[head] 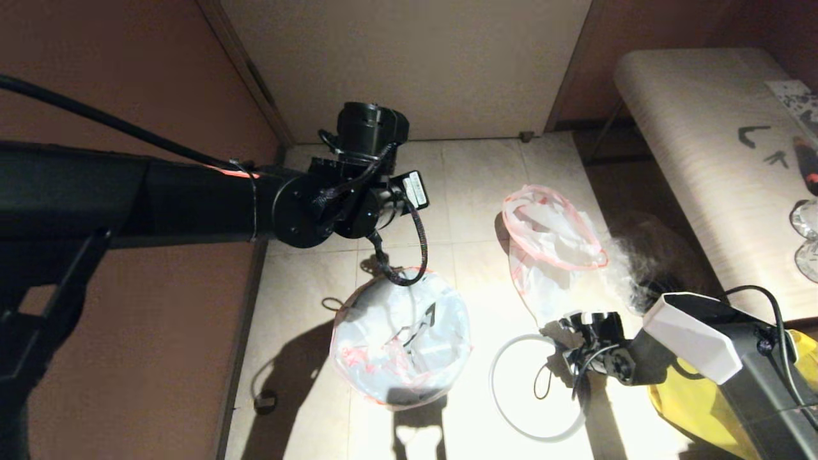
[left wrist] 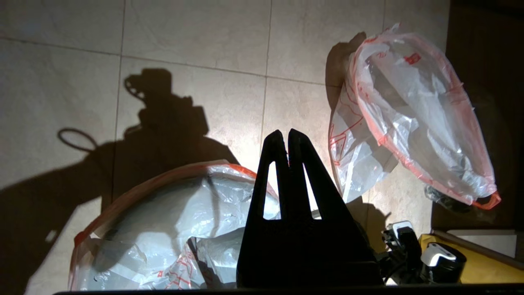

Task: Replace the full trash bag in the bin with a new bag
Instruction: Place the trash can ring on the trash can

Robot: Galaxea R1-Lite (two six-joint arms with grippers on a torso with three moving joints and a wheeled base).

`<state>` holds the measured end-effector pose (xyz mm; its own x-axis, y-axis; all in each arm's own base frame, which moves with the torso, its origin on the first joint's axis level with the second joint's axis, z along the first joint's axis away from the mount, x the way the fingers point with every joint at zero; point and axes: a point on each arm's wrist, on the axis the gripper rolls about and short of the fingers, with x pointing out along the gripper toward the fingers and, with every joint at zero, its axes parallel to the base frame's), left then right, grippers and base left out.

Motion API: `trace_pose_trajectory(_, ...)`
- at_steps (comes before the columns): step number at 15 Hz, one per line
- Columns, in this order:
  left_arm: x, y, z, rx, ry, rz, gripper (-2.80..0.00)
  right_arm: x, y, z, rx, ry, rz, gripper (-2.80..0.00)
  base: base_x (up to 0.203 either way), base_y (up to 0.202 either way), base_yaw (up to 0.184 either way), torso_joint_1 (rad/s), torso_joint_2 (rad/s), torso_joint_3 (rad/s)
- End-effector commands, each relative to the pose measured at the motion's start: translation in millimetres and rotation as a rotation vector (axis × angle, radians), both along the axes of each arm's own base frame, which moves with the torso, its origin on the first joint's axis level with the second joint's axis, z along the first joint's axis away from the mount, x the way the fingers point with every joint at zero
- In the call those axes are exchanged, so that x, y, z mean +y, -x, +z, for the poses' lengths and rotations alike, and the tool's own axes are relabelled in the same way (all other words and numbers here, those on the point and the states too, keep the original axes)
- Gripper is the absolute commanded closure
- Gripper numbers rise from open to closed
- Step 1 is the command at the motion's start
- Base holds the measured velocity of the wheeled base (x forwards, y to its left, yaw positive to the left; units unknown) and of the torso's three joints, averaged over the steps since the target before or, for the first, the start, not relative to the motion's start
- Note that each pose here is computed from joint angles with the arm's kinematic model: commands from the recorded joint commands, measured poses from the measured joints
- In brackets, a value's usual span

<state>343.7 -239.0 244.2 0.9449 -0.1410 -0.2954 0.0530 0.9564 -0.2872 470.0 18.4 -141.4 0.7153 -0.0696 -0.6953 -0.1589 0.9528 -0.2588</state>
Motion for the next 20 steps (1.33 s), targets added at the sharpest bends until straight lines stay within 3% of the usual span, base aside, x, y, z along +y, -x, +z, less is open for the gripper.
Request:
trace_pose_trajectory(1,7,8,15,-0.028,0.02,0.005,0.0,0,-5,-12,0.014,0.01,0.005,-2.8,0.0,0.0,0.0,0.0,0.0,0.0)
trace_pose_trajectory(4,18,4,30,-0.051,0.03,0.043,0.0,0,-15,-15,0.061,0.043,0.029,-2.8,0.0,0.0,0.0,0.0,0.0,0.0)
trace_pose_trajectory(5,20,3,33,-0.059,0.036,0.051,0.0,0,-16,-20,0.087,0.05,0.034,0.0,0.0,0.0,0.0,0.0,0.0,0.0)
trace_pose_trajectory(12,40,23,65,-0.122,0.079,0.064,0.0,-4,-25,-37,0.232,0.09,0.03,0.0,0.0,0.0,0.0,0.0,0.0,0.0)
trace_pose_trajectory(14,43,27,70,-0.132,0.086,0.065,0.0,-5,-25,-37,0.234,0.091,0.027,0.0,0.0,0.0,0.0,0.0,0.0,0.0)
trace_pose_trajectory(20,42,44,76,-0.138,0.094,0.034,0.0,-9,-22,1,0.21,0.109,-0.041,0.0,0.0,0.0,0.0,0.0,0.0,0.0)
